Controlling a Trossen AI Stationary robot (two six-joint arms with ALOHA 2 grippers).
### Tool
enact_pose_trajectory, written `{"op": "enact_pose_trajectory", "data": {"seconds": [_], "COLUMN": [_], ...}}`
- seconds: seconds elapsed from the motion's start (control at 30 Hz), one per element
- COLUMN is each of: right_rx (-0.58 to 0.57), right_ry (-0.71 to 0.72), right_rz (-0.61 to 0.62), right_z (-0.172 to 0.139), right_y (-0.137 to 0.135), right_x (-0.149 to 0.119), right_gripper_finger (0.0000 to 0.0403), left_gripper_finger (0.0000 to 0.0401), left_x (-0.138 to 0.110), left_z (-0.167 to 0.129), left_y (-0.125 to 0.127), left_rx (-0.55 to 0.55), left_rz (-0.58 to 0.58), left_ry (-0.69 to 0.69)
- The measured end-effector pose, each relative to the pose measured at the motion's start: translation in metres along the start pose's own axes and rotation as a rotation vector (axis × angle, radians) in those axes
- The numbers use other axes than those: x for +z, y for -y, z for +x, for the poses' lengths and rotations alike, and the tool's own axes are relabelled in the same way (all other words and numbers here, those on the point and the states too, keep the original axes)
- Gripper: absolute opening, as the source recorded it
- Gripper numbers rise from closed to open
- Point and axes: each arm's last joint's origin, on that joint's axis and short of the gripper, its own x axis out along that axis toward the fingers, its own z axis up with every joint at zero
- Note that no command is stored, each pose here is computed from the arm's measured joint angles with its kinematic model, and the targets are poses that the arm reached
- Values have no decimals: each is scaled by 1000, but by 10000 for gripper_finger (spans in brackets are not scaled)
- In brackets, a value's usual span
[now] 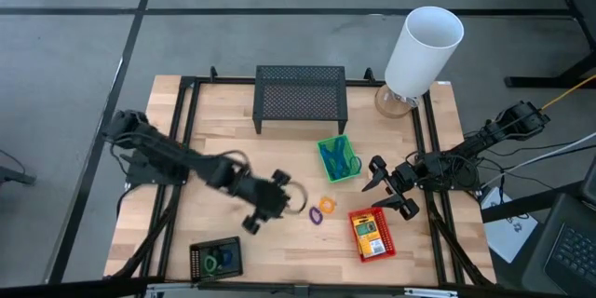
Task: Pick & Place Office Desk Supplies
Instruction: Put the violet spring keychain into the black basket
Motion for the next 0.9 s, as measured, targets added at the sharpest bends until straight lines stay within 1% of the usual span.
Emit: {"op": "enact_pose_trajectory", "data": {"seconds": [0.07,0.17,0.3,0.43,0.57,0.73,0.9], "right_rx": [0,0,0,0,0,0,-9], "right_ry": [0,0,-1,-1,-1,-1,1], "right_rz": [0,0,0,1,1,-3,-4], "right_z": [0,0,0,0,0,0,0], "right_y": [0,0,0,0,0,0,1], "right_x": [0,0,0,0,0,0,0], "right_gripper_finger": [229,229,229,229,229,229,229], "left_gripper_finger": [147,141,137,137,138,137,136], "left_x": [-4,-11,-20,-29,-35,-30,-21], "left_z": [11,30,60,91,112,124,143], "left_y": [-17,-35,-46,-42,-29,-19,-21], "left_rx": [-6,-25,-79,-108,-117,-99,-90], "left_rz": [-2,-14,-20,-2,28,67,85], "left_ry": [16,28,47,38,15,12,7]}}
